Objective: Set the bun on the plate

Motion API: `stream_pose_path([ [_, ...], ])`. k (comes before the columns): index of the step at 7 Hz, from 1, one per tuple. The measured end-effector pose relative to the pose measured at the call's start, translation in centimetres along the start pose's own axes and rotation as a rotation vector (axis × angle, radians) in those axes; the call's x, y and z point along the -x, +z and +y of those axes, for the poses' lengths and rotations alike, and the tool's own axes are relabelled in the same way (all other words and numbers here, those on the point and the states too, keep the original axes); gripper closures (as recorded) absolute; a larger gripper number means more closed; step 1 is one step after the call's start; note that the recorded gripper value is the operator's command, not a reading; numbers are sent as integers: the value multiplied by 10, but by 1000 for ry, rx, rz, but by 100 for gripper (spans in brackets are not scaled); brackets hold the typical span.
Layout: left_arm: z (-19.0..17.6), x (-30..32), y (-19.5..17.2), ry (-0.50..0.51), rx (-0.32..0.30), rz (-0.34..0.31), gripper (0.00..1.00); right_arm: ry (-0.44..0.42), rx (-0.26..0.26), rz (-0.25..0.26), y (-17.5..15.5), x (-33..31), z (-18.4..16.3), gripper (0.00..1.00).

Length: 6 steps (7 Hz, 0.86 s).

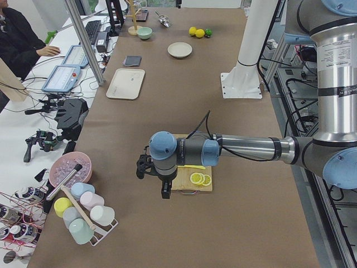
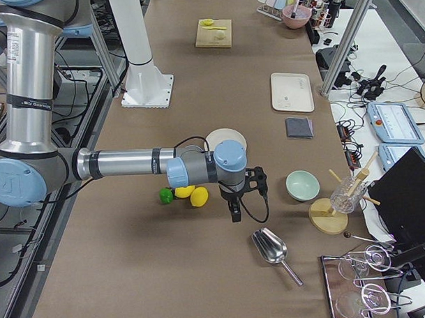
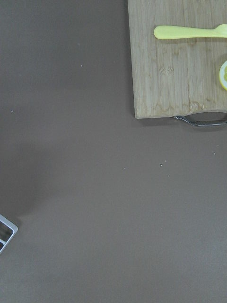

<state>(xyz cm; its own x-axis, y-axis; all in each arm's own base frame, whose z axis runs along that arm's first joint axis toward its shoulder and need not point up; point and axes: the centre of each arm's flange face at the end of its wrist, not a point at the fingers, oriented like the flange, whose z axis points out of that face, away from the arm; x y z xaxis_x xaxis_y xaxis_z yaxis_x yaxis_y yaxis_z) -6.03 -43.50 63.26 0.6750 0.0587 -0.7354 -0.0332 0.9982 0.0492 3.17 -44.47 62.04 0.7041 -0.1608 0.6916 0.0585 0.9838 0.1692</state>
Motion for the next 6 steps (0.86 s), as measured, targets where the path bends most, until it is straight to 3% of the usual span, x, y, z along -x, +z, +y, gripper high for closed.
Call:
stream_pose_path([
  [3, -4, -8, -7, 1, -21, 33, 2, 4, -2, -21, 3, -2, 8, 0],
  [5, -3, -25, -14, -27, -48, 158, 2, -11, -18, -36, 4, -1, 13, 0],
  [6, 1, -26, -18, -30, -66, 188, 2, -21, -26, -35, 4, 0, 11, 0],
])
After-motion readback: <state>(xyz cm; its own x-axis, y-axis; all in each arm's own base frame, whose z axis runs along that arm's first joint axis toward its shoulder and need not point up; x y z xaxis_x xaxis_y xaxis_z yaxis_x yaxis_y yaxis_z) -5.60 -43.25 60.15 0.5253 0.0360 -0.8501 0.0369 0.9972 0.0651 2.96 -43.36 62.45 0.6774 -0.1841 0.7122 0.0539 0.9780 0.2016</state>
